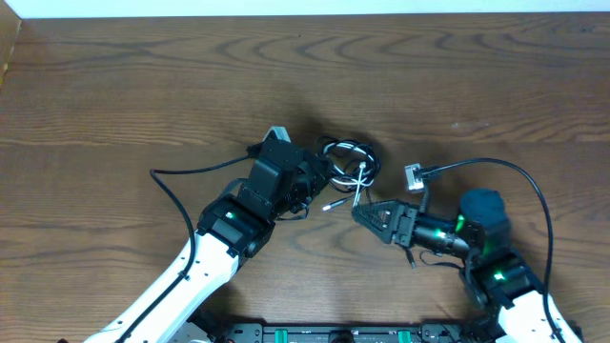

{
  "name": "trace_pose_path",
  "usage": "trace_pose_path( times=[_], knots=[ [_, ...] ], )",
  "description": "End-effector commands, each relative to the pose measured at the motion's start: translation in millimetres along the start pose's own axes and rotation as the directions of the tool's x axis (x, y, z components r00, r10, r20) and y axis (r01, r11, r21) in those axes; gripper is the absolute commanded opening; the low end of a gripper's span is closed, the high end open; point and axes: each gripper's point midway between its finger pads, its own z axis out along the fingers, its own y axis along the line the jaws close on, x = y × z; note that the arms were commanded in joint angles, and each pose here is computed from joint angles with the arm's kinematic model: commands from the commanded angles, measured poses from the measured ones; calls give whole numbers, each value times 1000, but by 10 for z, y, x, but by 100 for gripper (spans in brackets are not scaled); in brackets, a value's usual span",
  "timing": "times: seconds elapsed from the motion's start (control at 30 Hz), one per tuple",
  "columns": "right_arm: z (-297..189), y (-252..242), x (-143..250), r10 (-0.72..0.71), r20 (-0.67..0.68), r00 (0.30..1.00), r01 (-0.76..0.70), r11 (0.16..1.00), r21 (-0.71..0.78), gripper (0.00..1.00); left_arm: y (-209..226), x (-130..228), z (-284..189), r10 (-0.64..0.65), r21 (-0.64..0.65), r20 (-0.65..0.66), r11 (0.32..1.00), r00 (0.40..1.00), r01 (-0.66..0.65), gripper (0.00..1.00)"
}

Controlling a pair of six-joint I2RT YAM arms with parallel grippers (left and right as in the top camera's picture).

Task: Untangle cables
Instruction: 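Move the right gripper toward the hanging cables below the left gripper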

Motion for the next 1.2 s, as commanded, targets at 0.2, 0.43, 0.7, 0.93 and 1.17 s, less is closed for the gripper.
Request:
trace_pose_path(
  times=[0.2,0.43,0.7,0.93,1.17],
  knots=[
    [55,-127,-241,-29,116,993,19,996,84,49,-118,173,-25,75,47,-96,996,993,-71,8],
    [58,-65,-254,35,121,992,-41,998,51,38,-118,217,-22,81,46,-105,996,991,-77,8],
    [62,-47,-221,58,103,993,-62,997,38,27,-127,275,-20,90,49,-118,995,989,-85,8],
    [62,-62,-207,1,94,996,-5,999,49,1,-131,311,-18,131,53,-121,991,984,-126,8],
    [-92,144,-373,-262,154,953,263,965,10,1,129,131,-10,325,-67,-39,943,945,-327,8]
  ],
)
